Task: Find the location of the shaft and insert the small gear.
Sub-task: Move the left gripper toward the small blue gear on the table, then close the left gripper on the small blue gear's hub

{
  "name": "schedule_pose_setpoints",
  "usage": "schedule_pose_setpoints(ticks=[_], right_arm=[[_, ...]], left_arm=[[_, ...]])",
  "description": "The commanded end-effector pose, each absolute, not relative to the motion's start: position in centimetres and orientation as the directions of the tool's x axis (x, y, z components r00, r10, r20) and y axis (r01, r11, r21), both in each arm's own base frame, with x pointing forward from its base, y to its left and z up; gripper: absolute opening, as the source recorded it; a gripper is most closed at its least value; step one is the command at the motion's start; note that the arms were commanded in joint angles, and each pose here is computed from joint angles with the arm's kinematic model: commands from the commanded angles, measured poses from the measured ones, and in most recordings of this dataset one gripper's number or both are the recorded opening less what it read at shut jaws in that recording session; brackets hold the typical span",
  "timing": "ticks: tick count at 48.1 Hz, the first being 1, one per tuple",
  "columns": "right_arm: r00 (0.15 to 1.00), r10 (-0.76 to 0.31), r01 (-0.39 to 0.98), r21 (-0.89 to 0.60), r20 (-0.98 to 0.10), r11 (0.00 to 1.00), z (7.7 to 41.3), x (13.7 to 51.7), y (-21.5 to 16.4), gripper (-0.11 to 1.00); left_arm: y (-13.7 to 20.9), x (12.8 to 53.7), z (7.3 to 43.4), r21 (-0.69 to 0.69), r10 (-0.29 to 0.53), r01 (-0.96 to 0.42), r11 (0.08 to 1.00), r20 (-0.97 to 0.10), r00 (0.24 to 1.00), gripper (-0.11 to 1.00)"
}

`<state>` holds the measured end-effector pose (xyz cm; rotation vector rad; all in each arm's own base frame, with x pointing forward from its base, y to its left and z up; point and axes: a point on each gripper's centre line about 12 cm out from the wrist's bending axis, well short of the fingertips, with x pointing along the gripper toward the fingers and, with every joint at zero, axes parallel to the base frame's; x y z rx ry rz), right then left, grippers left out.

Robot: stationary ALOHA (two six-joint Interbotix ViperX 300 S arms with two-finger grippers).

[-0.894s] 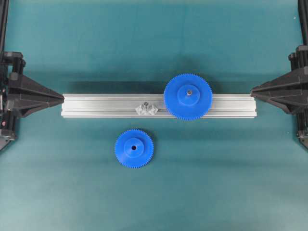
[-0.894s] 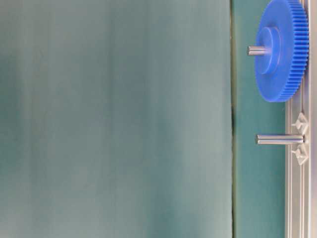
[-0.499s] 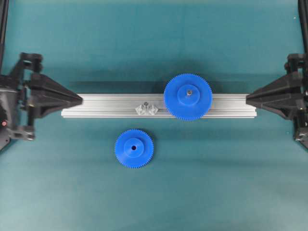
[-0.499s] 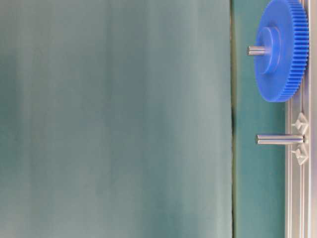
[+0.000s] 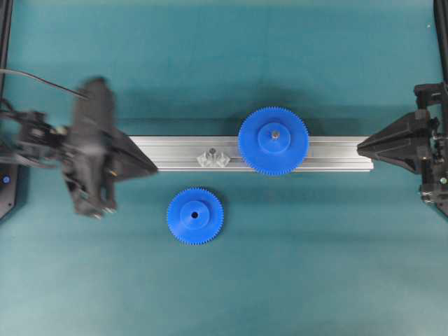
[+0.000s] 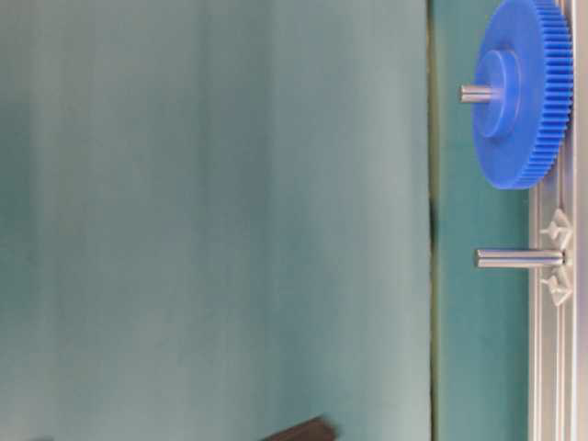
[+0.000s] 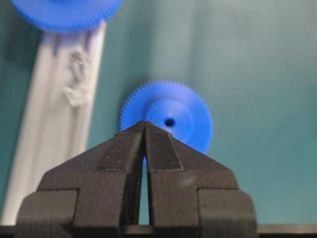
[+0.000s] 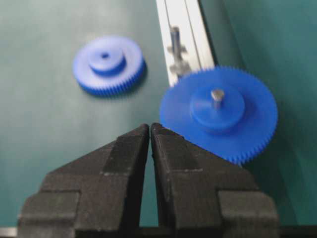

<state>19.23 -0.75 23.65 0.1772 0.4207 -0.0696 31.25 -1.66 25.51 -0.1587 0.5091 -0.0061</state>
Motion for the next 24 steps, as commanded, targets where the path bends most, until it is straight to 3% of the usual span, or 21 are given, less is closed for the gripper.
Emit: schedule_pose_setpoints(ticks=[1, 15, 20, 24], right_arm=[[0.911, -0.034, 0.112, 0.167, -0.412, 0.98, 24.4, 19.7, -0.9, 0.15], [0.896, -0.032, 0.116, 0.163, -0.442, 0.98, 23.8, 19.8, -0.8, 0.16], [0.887, -0.031, 0.119, 0.162, -0.46, 0.98, 23.3, 19.6, -0.8, 0.16], [0.882, -0.03, 0.12, 0.163, -0.47, 0.979, 23.1, 19.5, -0.8, 0.16]], left_arm=[[-2.9, 32.7, 26.1, -0.152, -0.076, -0.002, 0.988, -0.505, 0.86, 0.02], [-4.9, 36.5, 21.9, -0.134, -0.1, 0.017, 0.991, -0.641, 0.761, 0.05], [-5.1, 37.3, 20.8, -0.134, -0.098, 0.009, 0.991, -0.677, 0.729, 0.17], [-5.1, 37.8, 20.1, -0.126, -0.091, 0.001, 0.992, -0.712, 0.696, 0.38]])
